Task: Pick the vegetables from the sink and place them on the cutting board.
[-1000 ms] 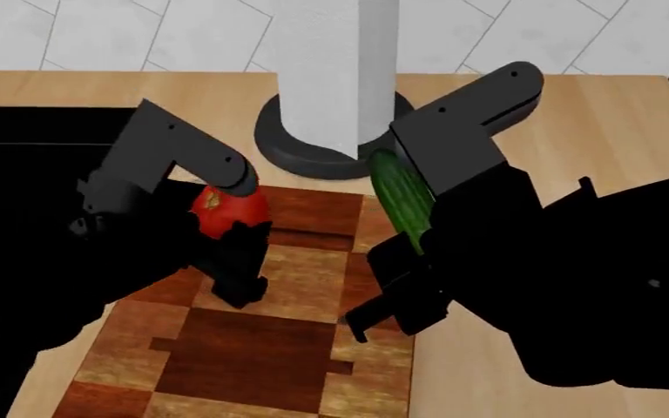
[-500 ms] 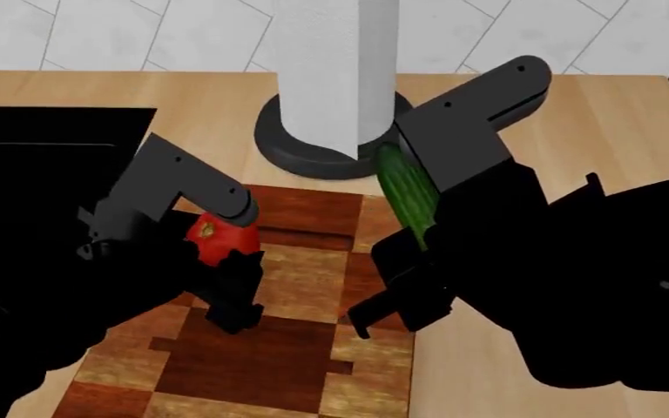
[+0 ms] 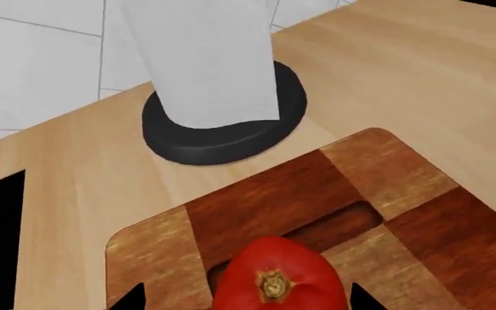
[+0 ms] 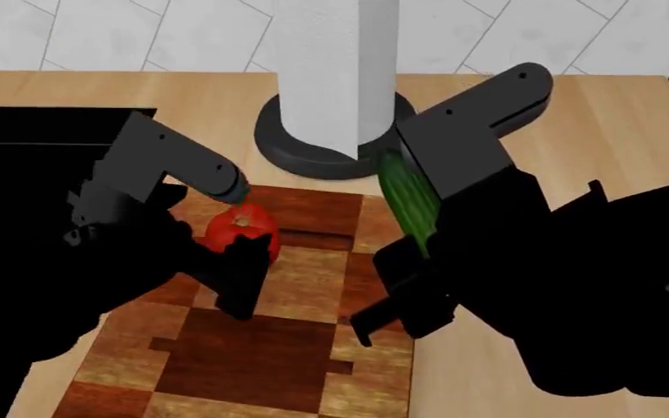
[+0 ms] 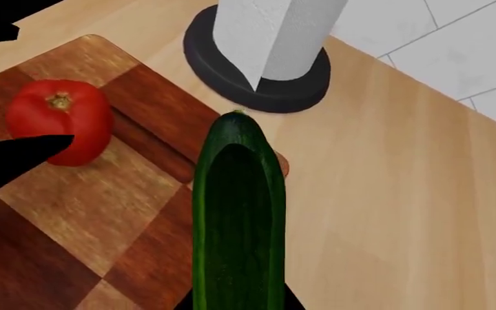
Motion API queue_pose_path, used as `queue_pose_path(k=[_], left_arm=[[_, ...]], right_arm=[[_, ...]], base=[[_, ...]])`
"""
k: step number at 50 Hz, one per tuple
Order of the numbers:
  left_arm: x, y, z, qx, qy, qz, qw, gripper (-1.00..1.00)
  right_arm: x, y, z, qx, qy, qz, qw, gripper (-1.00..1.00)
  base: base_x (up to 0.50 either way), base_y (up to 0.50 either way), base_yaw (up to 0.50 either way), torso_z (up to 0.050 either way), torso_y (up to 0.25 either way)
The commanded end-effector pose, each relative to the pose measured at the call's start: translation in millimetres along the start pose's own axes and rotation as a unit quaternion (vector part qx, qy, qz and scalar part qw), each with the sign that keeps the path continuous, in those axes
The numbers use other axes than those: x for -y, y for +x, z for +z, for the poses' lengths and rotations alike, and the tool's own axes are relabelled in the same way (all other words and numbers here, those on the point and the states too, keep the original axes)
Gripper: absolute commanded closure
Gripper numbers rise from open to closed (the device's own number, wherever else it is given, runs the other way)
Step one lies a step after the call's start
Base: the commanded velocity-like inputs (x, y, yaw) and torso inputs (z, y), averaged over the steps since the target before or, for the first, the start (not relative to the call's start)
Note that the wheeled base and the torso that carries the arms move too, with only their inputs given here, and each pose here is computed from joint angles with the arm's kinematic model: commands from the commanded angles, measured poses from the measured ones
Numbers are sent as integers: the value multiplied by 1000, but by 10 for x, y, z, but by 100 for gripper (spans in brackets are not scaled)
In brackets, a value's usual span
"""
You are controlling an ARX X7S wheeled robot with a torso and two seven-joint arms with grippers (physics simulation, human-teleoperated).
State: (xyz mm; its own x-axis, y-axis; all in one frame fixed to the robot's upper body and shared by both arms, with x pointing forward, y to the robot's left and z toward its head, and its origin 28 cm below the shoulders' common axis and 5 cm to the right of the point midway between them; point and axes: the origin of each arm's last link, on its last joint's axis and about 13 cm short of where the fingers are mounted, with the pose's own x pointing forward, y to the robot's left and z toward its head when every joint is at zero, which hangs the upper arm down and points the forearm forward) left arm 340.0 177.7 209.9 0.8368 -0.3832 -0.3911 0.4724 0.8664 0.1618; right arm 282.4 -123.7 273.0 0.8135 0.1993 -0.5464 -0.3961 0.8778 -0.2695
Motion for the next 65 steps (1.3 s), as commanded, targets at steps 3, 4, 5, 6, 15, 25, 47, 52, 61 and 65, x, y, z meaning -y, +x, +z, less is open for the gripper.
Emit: queue_pose_path(k=[3,4,5,6,15,25,47,52,61,65], left_arm=[[-104,-182,276,63,-27,12,998,-100],[-116,-208,307,70,-31,14,997,-100],[-128,-229,329,76,-34,15,996,-100],[-144,-231,339,82,-39,16,996,-100],[-336,-303,424,137,-123,89,979,-100],[-410,-410,444,155,-146,119,970,-100],[-376,-396,423,152,-142,116,971,-100],[-372,-394,415,151,-143,115,971,-100],[-370,-401,412,151,-143,116,971,-100],[-369,-393,407,150,-142,115,972,-100]], right_arm=[[9,17,-4,-12,0,-3,1000,100],[2,29,-3,-17,2,-2,1000,100],[-1,54,-8,-36,-2,-7,999,100],[0,73,-7,-40,2,-8,999,100],[-80,199,156,-46,83,37,995,100],[-235,347,61,-74,122,75,987,100],[-351,487,-55,-101,145,117,977,100],[-365,501,-77,-106,145,123,976,100],[-385,523,-127,-111,150,130,974,100],[-384,527,-132,-113,150,132,973,100]], base=[[0,0,0,0,0],[0,0,3,0,0],[0,0,0,0,0],[0,0,0,0,0],[0,0,0,0,0],[0,0,0,0,0],[0,0,0,0,0],[0,0,0,0,0],[0,0,0,0,0],[0,0,1,0,0]])
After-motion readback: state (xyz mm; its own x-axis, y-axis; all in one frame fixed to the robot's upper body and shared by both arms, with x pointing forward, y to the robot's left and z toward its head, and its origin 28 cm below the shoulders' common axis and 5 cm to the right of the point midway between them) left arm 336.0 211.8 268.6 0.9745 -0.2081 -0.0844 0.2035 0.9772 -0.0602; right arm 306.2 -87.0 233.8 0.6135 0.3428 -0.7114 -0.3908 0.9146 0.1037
